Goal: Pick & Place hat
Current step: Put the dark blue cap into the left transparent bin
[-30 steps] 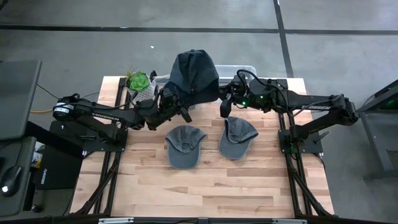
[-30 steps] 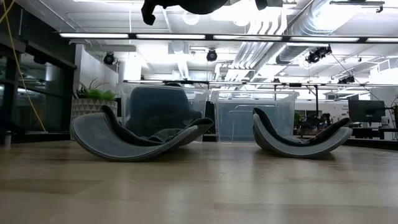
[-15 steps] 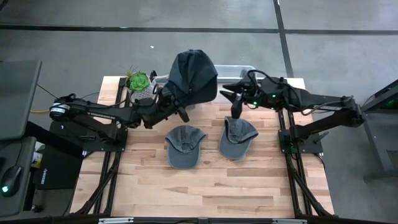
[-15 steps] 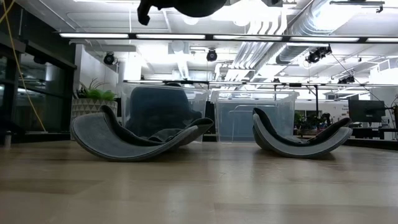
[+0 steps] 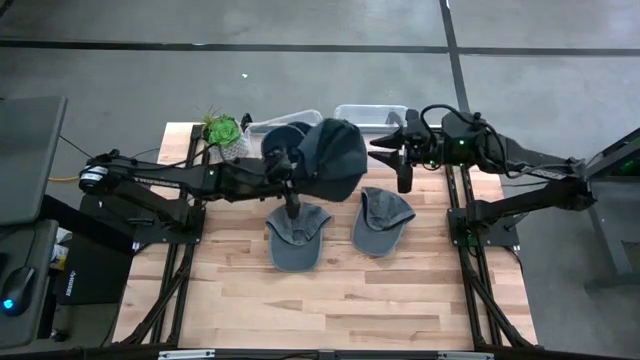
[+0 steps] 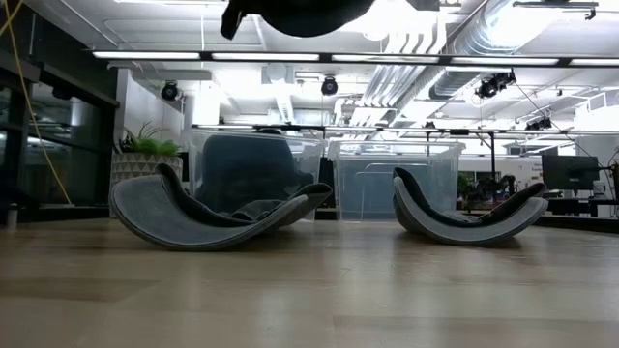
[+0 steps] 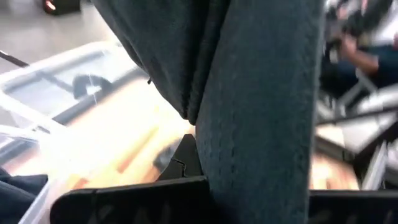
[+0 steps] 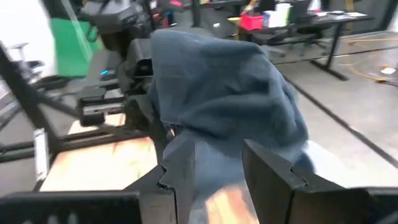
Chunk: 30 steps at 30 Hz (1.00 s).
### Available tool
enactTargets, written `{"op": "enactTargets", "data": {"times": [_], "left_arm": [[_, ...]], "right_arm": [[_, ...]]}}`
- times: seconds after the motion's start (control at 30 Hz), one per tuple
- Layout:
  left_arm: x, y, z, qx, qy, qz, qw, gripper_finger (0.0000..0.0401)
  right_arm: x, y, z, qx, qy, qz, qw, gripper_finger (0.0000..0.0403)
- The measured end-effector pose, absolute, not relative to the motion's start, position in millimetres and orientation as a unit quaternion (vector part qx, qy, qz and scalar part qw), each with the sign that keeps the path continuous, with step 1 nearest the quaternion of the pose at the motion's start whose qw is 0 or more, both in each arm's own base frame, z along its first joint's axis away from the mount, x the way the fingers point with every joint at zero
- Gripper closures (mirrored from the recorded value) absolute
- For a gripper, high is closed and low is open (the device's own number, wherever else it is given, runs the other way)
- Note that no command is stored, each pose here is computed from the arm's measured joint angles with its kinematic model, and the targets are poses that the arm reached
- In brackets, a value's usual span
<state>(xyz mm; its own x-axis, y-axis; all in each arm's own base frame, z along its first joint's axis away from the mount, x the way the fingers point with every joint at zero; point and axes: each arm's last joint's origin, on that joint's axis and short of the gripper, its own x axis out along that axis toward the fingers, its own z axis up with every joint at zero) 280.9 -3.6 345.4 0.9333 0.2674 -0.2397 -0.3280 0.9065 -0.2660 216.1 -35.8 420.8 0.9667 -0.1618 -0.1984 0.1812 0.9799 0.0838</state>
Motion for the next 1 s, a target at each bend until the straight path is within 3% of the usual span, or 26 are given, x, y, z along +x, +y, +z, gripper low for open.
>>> {"op": "enactTargets", "data": {"times": [0.27, 0.67, 1.0], "left_arm": [[282, -7, 354, -0.122, 0.227, 0.108, 0.960, 0.0401], [297, -12, 350, -0.125, 0.268, 0.048, 0.954, 0.0401], [297, -13, 343, -0.136, 0.300, 0.040, 0.943, 0.0401]], "right_arm": [[219, -40, 418, 0.022, 0.104, -0.022, 0.994, 0.0276], [240, -40, 401, -0.053, 0.146, 0.046, 0.987, 0.0273], [248, -43, 397, -0.082, 0.154, 0.019, 0.984, 0.0191]]}}
